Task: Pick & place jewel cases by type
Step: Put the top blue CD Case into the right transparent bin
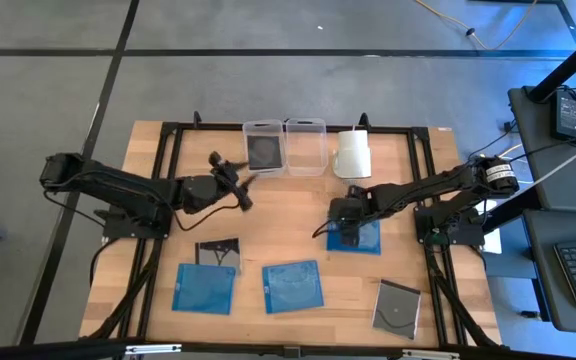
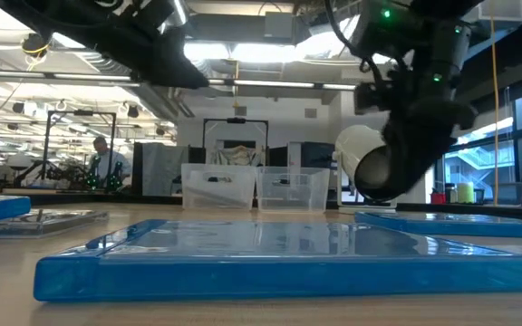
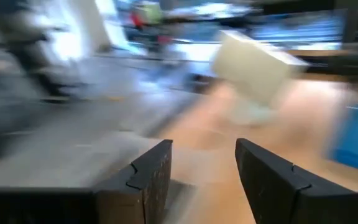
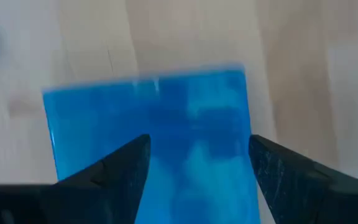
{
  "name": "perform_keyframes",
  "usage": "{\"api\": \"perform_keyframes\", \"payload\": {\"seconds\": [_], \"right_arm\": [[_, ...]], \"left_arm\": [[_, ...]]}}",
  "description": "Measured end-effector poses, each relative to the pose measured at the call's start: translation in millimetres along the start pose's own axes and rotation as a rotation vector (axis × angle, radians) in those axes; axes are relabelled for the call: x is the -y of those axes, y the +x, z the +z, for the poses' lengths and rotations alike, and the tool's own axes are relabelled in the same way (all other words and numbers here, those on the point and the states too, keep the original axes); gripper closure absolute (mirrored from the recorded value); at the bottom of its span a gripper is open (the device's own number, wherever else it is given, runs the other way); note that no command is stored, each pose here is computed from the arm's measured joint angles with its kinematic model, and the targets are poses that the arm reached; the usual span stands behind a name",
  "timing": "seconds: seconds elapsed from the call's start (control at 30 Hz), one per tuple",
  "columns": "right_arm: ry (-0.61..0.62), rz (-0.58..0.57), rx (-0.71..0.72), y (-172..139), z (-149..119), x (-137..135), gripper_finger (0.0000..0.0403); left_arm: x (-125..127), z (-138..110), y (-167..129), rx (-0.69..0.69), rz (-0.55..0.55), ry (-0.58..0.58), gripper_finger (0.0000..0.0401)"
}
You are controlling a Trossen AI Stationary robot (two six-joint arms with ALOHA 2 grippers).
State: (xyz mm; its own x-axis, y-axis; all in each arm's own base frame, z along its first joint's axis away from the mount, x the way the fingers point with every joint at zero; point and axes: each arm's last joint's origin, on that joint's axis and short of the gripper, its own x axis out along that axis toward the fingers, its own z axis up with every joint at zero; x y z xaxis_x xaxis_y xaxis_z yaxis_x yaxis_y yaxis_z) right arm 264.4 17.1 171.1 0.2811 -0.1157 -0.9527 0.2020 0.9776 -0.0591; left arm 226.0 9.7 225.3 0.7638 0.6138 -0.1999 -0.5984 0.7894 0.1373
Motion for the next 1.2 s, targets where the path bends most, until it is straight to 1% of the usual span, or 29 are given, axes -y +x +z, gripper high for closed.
{"api": "perform_keyframes", "payload": {"seconds": [0.13,0.17,0.23,0.4,0.47,0.6,0.7,0.83,0.97,1.1,1.17,1.2], "right_arm": [[-0.001,0.093,-0.063,4.6,-7.9,-1.9,0.013],[-0.003,0.103,-0.072,6.5,-9.5,-3.1,0.013],[-0.007,0.104,-0.07,10.1,-10.2,-5.1,0.013],[-0.039,0.043,-0.008,16.5,-4.9,-8.7,0.013],[-0.056,0.05,0.026,20.8,-0.6,-10.6,0.013],[-0.094,0.052,0.037,31.8,3.1,-13.2,0.013],[-0.093,0.057,0.063,38.5,7.2,-15.2,0.013],[-0.063,0.065,0.172,42.4,18.7,-15.1,0.013],[0.003,0.035,0.323,41.9,32.8,-13.4,0.013],[0.107,0.016,0.437,48.7,45.3,-10.1,0.013],[0.13,0.014,0.465,54.8,49.4,-7.2,0.013],[0.123,0.006,0.473,56.9,50.8,-6.0,0.013]], "left_arm": [[12.8,-9.8,4.6,-0.074,-0.284,-0.057,0.0227],[15.7,-13.1,6.2,-0.097,-0.331,-0.062,0.0228],[21.2,-20.1,10.8,-0.134,-0.377,-0.069,0.0228],[31.5,-43.5,24.7,-0.232,-0.367,-0.035,0.0226],[35.5,-51.3,30.0,-0.249,-0.36,-0.025,0.0227],[43.1,-64.5,38.7,-0.264,-0.36,-0.015,0.0231],[47.5,-70.9,43.0,-0.269,-0.389,-0.018,0.0232],[51.4,-75.9,45.3,-0.281,-0.444,-0.028,0.0233],[52.5,-74.8,44.9,-0.277,-0.484,-0.034,0.0233],[54.0,-71.4,44.1,-0.239,-0.528,0.007,0.0235],[55.0,-71.5,43.2,-0.23,-0.536,0.043,0.0236],[56.0,-71.3,42.5,-0.222,-0.541,0.063,0.0237]]}}
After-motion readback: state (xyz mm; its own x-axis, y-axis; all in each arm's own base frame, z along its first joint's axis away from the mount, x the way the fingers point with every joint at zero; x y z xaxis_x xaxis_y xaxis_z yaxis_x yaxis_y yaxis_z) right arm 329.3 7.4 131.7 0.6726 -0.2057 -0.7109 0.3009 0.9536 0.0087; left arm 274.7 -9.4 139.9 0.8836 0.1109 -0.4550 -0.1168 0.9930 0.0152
